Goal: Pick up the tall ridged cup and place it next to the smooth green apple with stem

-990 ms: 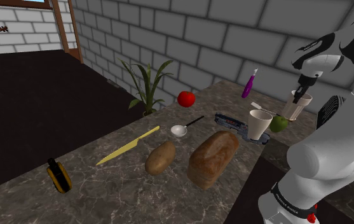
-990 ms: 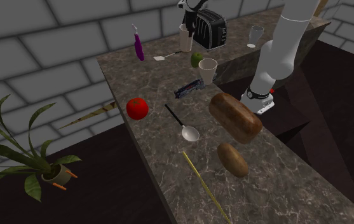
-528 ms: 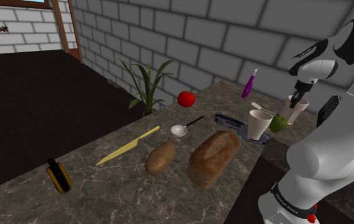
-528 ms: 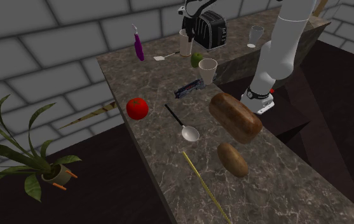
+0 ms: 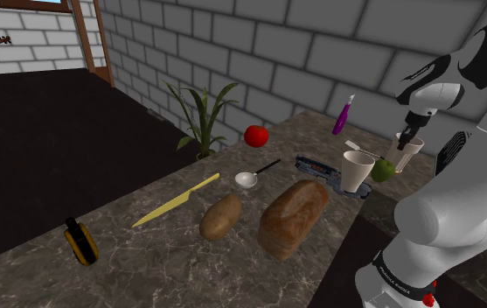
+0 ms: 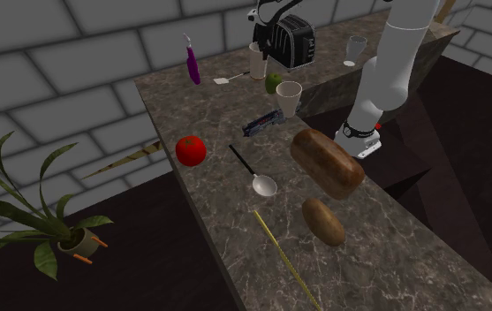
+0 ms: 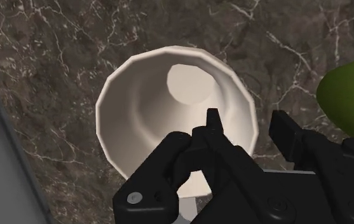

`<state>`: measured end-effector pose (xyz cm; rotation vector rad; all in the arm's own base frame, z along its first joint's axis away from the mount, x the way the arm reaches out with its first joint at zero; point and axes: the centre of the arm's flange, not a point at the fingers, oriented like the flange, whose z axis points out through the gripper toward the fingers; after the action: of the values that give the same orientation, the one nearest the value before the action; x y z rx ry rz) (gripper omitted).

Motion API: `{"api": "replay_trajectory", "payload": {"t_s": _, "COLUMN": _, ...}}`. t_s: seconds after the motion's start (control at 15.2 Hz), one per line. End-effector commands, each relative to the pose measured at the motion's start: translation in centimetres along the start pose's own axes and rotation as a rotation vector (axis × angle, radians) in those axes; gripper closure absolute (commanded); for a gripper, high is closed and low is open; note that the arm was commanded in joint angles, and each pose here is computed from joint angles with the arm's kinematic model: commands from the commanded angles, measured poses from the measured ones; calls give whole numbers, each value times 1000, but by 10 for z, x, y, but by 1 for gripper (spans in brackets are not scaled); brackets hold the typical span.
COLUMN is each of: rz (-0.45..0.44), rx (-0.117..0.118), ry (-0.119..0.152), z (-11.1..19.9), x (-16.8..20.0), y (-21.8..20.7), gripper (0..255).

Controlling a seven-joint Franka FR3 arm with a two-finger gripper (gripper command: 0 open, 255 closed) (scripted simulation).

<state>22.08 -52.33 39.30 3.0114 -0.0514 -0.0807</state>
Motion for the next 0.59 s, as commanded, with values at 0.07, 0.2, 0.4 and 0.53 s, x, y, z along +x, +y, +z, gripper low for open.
{"api": "replay_trajectory", "payload": {"t_s": 0.07, "rz": 0, "rx": 0, "ry": 0, "z": 0, "x": 0, "y": 0, "gripper": 0}}
{"api": "replay_trajectory", "payload": {"t_s": 0.2, "rz": 0, "rx": 0, "ry": 0, "z": 0, "x": 0, "y": 0, "gripper": 0}}
{"api": "replay_trajectory", "payload": {"t_s": 0.4, "rz": 0, "rx": 0, "ry": 0, "z": -27, "x": 0, "y": 0, "gripper": 0}}
{"api": "replay_trajectory", "payload": {"t_s": 0.53, "rz": 0, "rx": 0, "ry": 0, "z": -50, "x": 0, "y": 0, "gripper": 0}}
